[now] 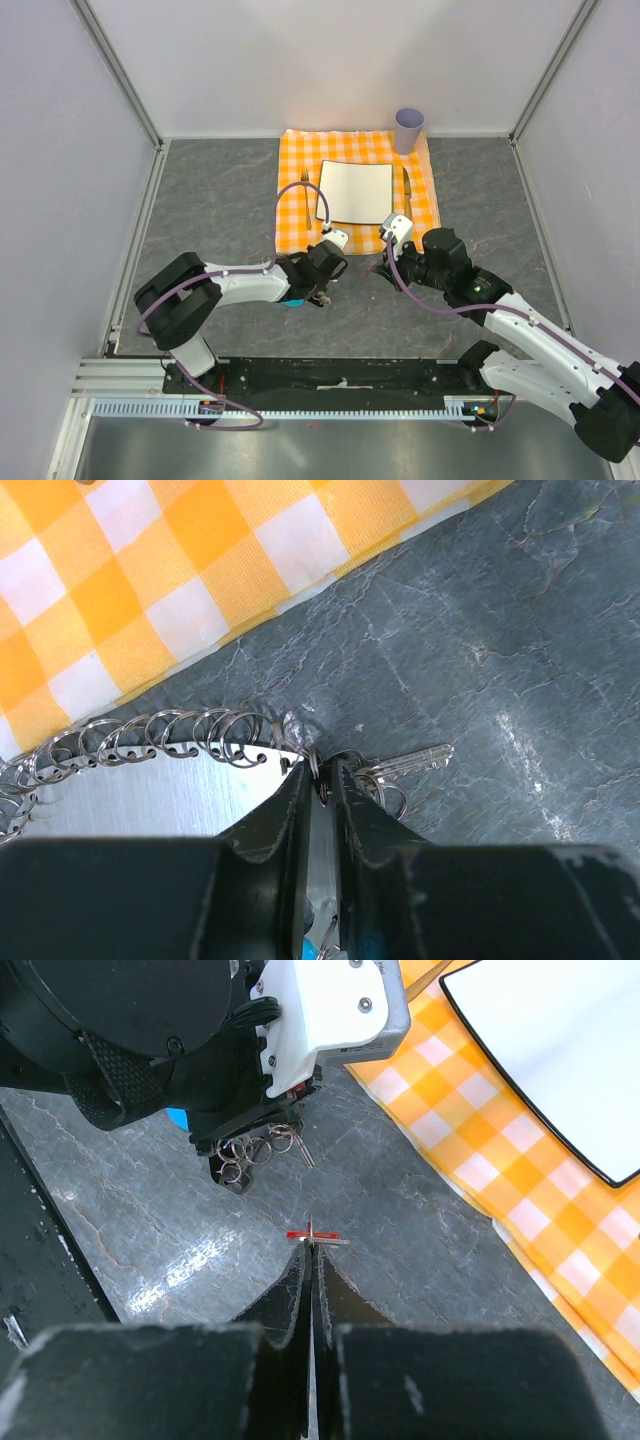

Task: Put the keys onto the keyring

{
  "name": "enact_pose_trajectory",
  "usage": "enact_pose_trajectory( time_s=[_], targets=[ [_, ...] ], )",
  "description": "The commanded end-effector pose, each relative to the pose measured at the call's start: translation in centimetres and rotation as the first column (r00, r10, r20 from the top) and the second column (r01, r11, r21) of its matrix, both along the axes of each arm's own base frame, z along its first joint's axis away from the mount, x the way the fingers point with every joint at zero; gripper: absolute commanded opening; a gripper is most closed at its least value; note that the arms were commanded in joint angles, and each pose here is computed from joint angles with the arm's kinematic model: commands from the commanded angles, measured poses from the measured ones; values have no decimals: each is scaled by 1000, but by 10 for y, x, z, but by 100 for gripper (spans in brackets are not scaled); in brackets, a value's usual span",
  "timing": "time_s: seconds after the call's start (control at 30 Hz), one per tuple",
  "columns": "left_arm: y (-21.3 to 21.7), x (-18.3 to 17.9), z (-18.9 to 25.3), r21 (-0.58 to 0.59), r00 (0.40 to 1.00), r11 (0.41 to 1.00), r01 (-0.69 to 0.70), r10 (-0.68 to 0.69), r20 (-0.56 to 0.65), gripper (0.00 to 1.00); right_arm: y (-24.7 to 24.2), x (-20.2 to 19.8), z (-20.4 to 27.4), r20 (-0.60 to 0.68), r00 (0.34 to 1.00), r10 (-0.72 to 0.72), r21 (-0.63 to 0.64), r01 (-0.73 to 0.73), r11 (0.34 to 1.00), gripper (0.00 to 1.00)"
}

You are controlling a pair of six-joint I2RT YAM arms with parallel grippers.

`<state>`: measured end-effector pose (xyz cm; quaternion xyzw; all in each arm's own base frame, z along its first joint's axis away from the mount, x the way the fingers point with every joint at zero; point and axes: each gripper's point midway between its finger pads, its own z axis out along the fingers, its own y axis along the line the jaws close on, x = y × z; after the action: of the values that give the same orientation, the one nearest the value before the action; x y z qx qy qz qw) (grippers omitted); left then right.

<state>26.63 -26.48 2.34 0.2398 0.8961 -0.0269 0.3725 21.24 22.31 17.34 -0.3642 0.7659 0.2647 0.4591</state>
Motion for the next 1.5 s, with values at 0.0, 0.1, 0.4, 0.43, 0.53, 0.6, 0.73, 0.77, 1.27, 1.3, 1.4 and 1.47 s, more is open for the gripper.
enact_pose_trajectory(
  time_s=[0.0,0.1,0.4,0.43,0.53,0.6,0.73,0.77,1.27,1.3,1.4,1.47],
  targets=[
    [-11,9,12,-42,999,998,-36,38,31,16,4,4,12,45,999,2,31,-4,1000,0],
    [-9,7,15,-38,999,999,-29,30,33,9,4,4,13,47,999,2,35,-3,999,0],
    [-20,-3,73,-154,972,971,185,-158,173,2,2,2,27,83,997,3,54,-8,999,0],
    [-23,-5,82,-170,962,961,220,-185,200,2,2,2,30,89,996,4,57,-9,998,0],
    [-38,-18,114,-221,898,892,395,-324,299,2,-1,1,45,123,992,1,72,-10,997,0],
    [-49,-32,130,-212,819,815,539,-448,360,2,-3,-2,60,149,989,1,85,-14,996,0],
    [-64,-63,179,-201,631,634,747,-579,516,2,-8,-7,80,196,980,17,74,-32,997,0],
    [-65,-65,184,-179,596,612,770,-593,541,2,-10,-9,79,190,982,23,60,-35,998,0],
    [-77,-81,173,-123,458,476,871,-694,555,2,0,-37,57,159,968,194,46,-204,978,0],
    [-77,-78,170,-123,465,484,866,-692,552,2,0,-35,53,149,971,188,40,-196,980,0],
    [-79,-77,172,-151,468,470,870,-689,553,2,4,-33,47,126,973,193,42,-200,979,0],
    [-73,-61,167,-168,536,541,824,-648,542,2,6,-29,46,120,976,184,39,-190,981,0]
  ],
)
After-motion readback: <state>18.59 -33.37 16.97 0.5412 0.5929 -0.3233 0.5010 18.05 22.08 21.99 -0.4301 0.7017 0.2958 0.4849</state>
